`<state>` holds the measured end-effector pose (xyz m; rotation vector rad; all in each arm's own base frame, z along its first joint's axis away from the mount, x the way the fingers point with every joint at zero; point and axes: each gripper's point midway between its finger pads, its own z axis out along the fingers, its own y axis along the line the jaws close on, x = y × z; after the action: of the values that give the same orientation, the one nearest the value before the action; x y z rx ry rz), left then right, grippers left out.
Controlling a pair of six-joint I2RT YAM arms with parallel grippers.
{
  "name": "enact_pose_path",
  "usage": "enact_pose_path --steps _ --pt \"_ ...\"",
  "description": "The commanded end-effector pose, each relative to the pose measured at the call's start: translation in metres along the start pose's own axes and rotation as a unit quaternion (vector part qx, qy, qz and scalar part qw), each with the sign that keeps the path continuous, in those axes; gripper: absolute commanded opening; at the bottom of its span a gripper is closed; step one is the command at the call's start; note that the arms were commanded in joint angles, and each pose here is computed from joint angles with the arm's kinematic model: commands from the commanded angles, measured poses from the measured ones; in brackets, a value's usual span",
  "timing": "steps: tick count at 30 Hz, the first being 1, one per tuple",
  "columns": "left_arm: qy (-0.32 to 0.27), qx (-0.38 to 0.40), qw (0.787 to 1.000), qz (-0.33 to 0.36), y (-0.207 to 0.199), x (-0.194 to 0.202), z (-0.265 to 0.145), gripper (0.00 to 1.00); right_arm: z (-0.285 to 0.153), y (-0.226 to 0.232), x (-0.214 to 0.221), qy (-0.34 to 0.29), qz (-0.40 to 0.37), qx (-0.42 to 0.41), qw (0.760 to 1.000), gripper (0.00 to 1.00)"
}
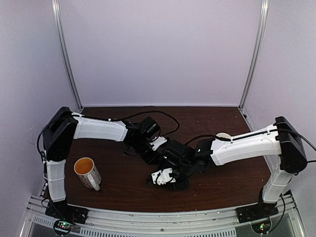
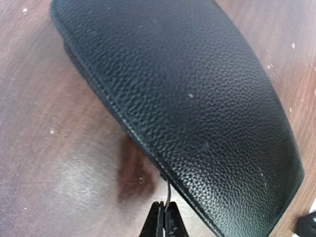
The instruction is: Sort the hair-cutting tools
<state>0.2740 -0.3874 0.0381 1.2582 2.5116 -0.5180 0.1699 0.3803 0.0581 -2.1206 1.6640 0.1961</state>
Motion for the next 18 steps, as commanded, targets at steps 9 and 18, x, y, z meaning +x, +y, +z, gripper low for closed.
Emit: enact_pose_path --steps 9,18 --pt "-0.032 -0.01 0.999 0.036 0.006 -0.002 -0.007 0.0 -0.041 0.001 0.01 0.001 0.004 0.052 0.999 0.49" --pt "-0.037 -0.011 0.999 0.029 0.007 -0.008 -0.006 0.0 -0.014 -0.012 -0.016 -0.001 0.023 0.107 0.994 0.58"
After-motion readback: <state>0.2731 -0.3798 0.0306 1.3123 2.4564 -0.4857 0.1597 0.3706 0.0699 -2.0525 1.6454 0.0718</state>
